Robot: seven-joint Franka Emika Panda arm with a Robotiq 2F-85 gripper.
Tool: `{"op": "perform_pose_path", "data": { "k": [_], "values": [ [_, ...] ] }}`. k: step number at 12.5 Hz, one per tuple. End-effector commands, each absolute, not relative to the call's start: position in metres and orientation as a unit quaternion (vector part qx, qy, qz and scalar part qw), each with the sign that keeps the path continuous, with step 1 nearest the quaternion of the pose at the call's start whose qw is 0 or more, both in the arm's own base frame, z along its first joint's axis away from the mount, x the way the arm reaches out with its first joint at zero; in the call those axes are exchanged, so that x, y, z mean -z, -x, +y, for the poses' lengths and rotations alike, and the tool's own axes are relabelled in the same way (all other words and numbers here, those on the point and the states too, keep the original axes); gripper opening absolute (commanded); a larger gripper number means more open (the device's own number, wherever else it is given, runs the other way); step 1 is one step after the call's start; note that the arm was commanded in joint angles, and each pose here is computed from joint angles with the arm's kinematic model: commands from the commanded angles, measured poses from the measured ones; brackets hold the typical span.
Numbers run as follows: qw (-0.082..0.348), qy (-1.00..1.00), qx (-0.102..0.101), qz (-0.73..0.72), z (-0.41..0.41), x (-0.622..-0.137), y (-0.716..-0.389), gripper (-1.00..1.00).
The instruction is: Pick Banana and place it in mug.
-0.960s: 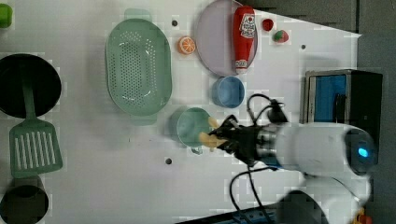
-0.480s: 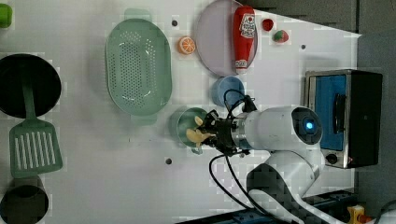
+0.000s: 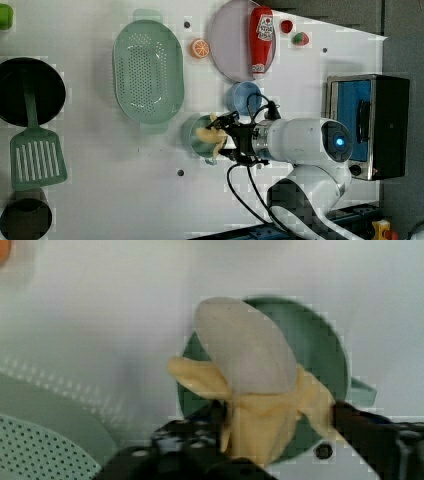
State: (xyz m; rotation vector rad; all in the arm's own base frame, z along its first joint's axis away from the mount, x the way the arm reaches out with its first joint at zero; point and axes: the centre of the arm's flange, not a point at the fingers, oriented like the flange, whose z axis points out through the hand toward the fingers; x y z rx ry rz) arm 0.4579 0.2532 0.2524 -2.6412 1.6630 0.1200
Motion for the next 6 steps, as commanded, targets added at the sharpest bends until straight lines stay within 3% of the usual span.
{"op": "perform_pose_path", "data": {
  "k": [1,3,6],
  "values": [
    [0.021,0.839,-0.021,0.544,0.254,-0.274,-0.462,1.0],
    [0.05,0.835,0.002,0.548,0.254,-0.298,-0.474,1.0],
    [0.042,0.824,0.032,0.563,0.224,-0.348,-0.484,1.0]
  ]
}}
